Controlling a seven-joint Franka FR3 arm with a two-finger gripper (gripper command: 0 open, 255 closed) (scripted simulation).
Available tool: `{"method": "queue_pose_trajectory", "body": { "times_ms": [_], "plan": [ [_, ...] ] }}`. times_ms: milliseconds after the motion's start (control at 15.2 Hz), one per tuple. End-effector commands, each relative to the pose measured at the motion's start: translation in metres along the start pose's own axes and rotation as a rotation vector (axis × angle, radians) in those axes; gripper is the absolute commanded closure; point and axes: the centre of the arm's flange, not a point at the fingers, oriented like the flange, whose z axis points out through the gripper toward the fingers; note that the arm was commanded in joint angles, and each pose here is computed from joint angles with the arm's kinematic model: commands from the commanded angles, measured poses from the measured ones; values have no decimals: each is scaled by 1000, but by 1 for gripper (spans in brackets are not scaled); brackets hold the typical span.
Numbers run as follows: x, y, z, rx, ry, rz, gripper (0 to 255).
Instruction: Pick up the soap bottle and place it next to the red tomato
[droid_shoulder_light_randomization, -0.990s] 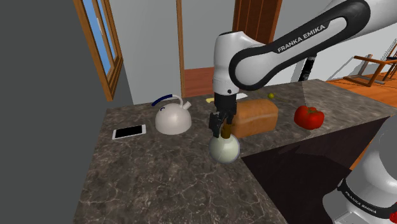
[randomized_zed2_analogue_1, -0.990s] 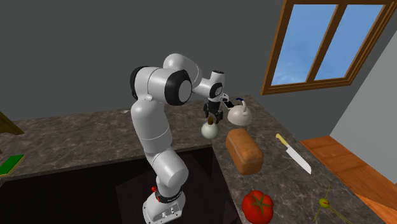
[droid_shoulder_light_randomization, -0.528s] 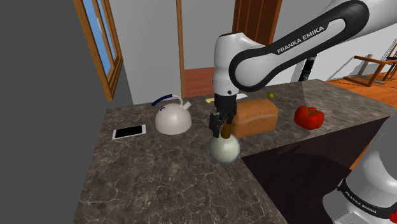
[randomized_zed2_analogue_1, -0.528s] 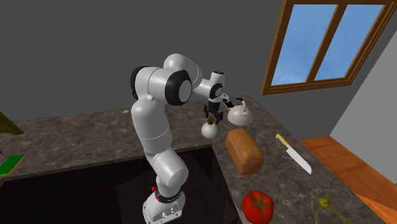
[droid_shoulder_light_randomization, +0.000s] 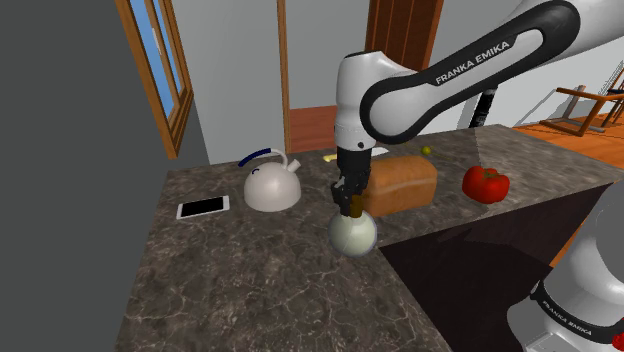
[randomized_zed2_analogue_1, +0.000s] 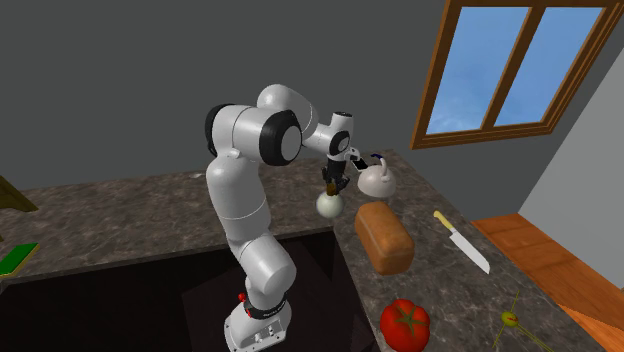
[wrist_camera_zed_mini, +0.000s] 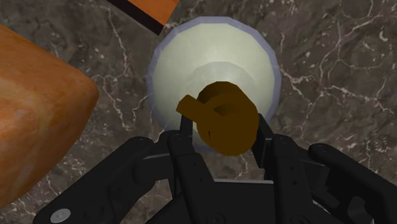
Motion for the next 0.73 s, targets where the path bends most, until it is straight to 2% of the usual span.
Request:
{"method": "queue_pose_trajectory", "body": {
  "times_ms": [0,660],
  "plan": [
    [0,0,0,0,0,0,255],
    [-3,-2,-47,0,0,0,255]
  ]
}}
